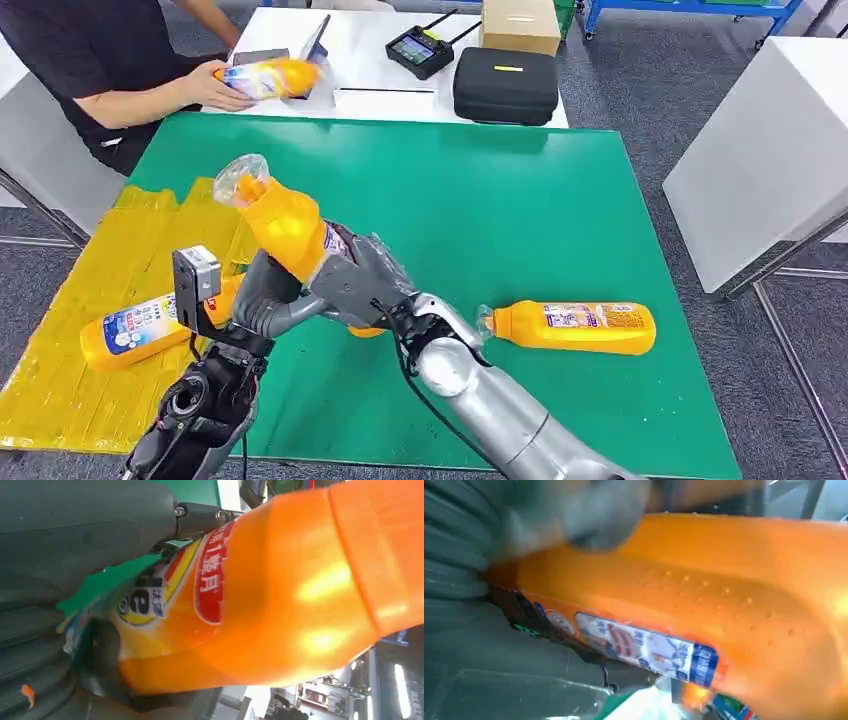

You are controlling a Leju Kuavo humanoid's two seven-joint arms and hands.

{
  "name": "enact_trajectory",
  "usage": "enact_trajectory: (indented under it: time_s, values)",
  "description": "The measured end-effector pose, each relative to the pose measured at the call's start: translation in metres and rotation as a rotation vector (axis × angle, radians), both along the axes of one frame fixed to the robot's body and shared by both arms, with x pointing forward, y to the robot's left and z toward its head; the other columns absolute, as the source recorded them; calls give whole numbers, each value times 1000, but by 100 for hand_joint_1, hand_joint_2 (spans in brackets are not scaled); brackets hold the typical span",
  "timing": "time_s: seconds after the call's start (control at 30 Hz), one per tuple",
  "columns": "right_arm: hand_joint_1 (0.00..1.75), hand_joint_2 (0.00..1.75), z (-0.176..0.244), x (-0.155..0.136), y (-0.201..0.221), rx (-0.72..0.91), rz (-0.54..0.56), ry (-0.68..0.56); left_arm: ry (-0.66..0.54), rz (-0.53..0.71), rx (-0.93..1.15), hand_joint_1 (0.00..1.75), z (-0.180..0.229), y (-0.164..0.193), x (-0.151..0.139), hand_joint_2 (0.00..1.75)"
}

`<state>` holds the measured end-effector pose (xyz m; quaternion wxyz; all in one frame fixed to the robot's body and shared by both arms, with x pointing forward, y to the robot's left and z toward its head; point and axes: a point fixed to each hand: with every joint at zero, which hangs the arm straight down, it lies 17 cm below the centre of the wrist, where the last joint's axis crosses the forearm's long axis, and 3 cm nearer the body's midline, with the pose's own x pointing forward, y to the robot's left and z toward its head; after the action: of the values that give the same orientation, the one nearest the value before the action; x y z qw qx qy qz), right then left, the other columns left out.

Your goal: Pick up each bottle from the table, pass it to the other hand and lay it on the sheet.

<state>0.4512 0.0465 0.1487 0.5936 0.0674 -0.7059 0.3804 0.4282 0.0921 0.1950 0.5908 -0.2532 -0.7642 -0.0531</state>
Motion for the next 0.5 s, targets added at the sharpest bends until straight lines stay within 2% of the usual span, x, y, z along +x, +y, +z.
enact_trajectory:
  time_s: [0.27,0.5]
  values:
    - [175,175,-14,-6,33,-47,45,29,26,23,-36,0,2,11,8,175]
    - [175,175,-18,-7,41,-64,59,39,37,40,-45,0,0,18,10,175]
